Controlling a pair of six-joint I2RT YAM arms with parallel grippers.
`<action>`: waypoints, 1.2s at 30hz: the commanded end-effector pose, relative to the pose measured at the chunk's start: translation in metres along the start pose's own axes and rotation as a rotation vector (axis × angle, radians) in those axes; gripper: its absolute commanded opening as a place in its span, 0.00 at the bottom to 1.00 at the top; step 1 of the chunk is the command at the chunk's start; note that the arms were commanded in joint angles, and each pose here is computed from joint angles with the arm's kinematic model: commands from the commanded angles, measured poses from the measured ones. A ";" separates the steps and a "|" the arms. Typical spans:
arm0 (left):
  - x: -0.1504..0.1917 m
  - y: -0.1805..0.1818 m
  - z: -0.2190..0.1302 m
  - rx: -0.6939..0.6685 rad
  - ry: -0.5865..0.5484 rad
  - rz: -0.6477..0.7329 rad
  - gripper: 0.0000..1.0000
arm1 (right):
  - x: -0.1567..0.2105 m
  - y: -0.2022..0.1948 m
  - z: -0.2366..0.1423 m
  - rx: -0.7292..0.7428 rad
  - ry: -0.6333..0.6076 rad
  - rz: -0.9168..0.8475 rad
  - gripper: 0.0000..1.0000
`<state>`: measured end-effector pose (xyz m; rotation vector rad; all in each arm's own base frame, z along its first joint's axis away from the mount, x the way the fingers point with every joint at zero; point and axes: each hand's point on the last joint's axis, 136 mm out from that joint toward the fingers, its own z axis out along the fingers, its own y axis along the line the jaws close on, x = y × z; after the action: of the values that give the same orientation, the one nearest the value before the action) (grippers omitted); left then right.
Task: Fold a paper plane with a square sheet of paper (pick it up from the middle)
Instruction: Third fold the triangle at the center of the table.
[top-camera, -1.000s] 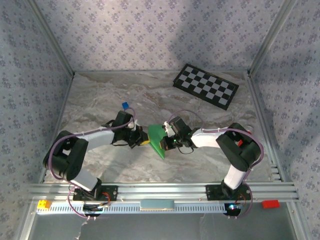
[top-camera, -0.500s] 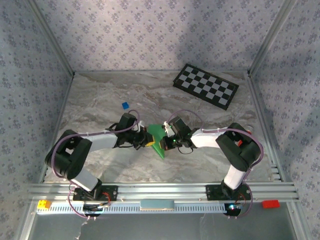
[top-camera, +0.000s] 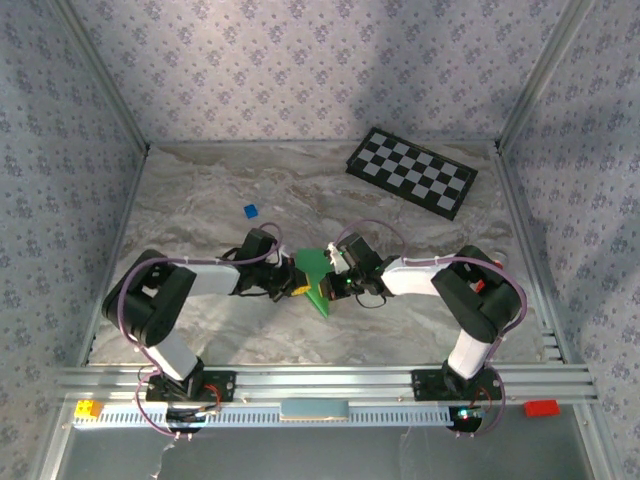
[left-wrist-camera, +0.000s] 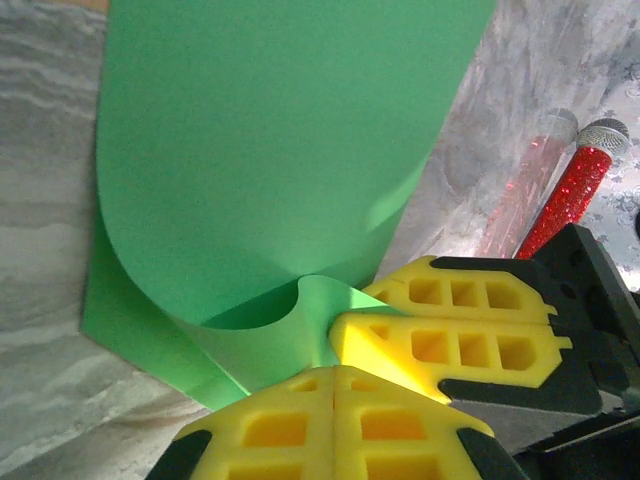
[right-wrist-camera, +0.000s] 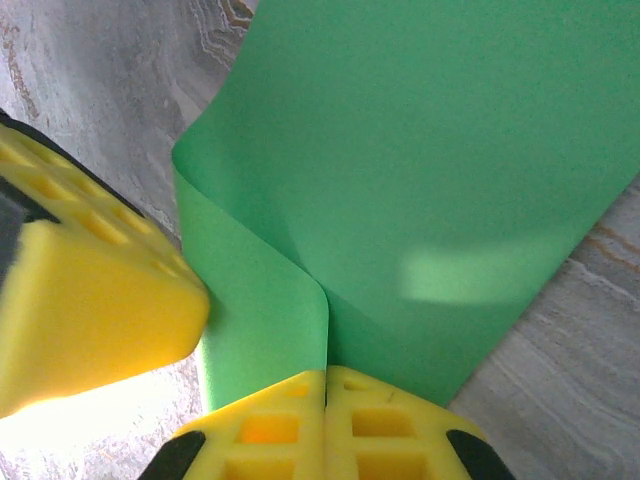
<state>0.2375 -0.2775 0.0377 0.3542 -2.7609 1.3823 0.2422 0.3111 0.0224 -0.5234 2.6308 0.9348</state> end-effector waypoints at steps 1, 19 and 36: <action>-0.004 -0.017 0.002 0.045 0.004 0.032 0.00 | 0.017 -0.016 0.007 0.065 0.049 0.026 0.00; -0.002 0.005 0.015 -0.007 0.022 -0.015 0.00 | 0.018 -0.019 0.007 0.076 0.048 0.026 0.00; 0.002 0.037 0.014 -0.113 0.005 -0.050 0.00 | 0.004 -0.010 0.003 0.059 0.021 0.016 0.02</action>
<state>0.2408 -0.2814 0.0212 0.3706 -2.7542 1.3582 0.2426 0.3117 0.0228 -0.5236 2.6301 0.9311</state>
